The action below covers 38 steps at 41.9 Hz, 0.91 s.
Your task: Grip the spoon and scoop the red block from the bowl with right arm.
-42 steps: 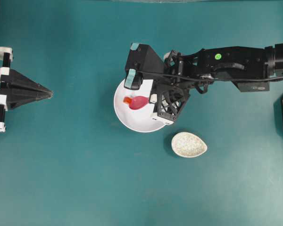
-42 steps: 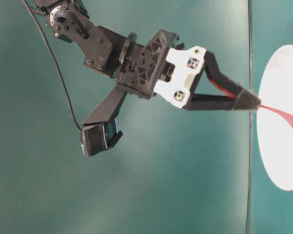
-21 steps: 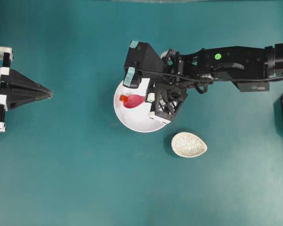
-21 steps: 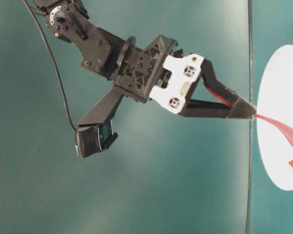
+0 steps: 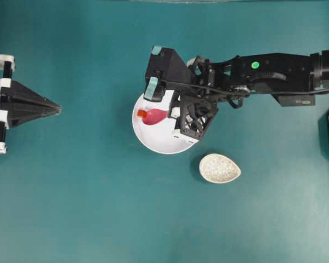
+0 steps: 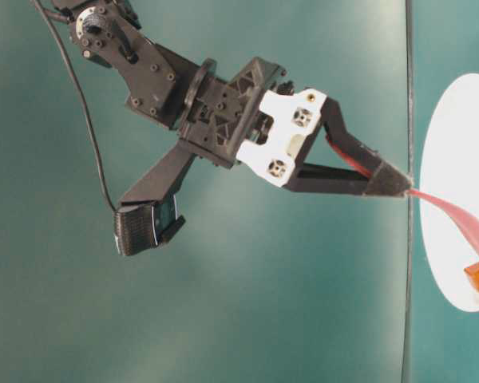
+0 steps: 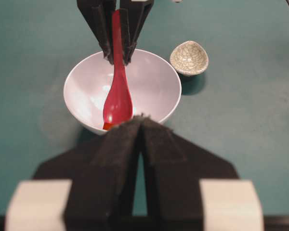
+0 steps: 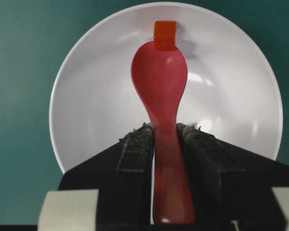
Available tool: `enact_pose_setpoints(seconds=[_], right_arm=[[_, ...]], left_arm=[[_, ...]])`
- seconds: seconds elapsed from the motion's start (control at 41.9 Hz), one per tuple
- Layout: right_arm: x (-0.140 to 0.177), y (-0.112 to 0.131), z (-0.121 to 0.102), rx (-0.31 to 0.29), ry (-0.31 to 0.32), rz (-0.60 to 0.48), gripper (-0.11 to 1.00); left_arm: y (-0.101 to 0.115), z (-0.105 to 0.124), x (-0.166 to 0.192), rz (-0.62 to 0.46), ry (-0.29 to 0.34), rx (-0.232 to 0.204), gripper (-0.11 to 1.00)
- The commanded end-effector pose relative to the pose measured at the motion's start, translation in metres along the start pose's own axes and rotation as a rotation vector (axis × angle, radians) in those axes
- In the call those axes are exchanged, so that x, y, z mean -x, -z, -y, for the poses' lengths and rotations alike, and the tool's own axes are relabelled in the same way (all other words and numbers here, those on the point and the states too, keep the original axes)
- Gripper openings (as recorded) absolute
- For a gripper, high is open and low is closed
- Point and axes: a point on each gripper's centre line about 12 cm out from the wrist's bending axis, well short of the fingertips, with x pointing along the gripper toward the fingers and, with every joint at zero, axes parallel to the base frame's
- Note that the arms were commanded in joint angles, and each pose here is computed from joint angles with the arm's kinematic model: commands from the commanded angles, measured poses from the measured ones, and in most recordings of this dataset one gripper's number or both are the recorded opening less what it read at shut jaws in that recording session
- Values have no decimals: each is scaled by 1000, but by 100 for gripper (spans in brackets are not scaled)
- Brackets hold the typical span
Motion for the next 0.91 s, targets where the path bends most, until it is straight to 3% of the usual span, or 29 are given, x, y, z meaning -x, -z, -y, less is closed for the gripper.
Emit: enact_pose_setpoints(seconds=[0.0,0.883], right_arm=[[21,-18,-5,5,-16,92,25],[36,-22,-6,7,-23,140,25]], left_arm=[[-6,0,-1,11,1,-2,0],[-6,0,-1,11,1,-2,0]])
